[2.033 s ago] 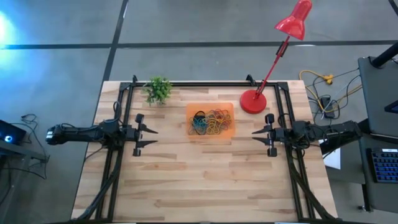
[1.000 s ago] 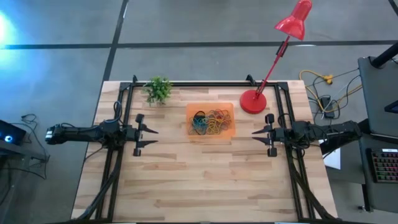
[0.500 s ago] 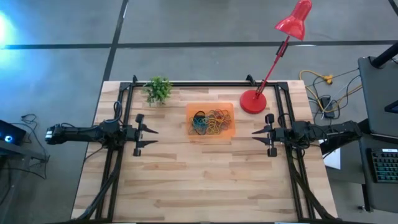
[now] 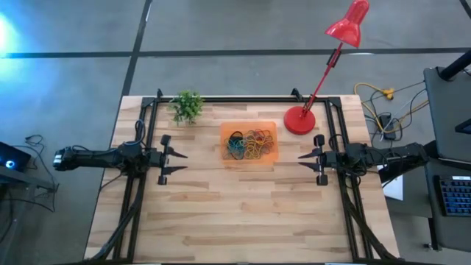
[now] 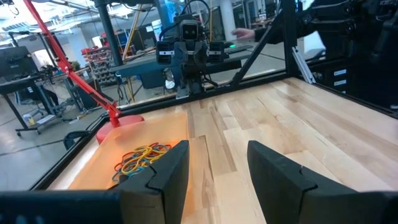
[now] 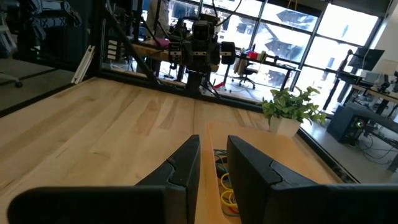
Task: Pick and place rubber bands into bin
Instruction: Return to Home Position
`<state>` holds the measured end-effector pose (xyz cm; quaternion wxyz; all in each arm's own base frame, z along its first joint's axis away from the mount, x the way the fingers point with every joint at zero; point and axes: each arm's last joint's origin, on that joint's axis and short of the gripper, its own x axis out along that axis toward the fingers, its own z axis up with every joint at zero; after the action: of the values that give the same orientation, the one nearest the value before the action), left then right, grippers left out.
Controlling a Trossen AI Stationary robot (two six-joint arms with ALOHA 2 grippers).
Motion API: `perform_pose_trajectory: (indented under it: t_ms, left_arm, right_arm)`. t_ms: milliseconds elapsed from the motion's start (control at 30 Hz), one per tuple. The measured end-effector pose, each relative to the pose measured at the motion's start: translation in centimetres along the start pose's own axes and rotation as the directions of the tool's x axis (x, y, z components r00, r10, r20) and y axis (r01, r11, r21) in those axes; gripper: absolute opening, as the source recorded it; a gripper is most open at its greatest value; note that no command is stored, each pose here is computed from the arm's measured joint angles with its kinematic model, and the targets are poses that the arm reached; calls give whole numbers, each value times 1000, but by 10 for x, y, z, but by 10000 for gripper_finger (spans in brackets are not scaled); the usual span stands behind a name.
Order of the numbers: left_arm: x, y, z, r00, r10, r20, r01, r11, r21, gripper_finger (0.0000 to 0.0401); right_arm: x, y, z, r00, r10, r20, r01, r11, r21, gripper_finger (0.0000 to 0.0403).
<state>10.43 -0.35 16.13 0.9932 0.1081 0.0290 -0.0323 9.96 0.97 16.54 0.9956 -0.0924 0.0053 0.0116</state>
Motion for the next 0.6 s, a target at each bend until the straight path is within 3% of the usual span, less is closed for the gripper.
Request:
perform_pose_trajectory:
  t_ms: [600]
  left_arm:
    - [0,0,-1,1000,-1,-6,1,1000,0,148]
  right_arm:
    - [0,0,0,1000,0,0,0,1000,0,68]
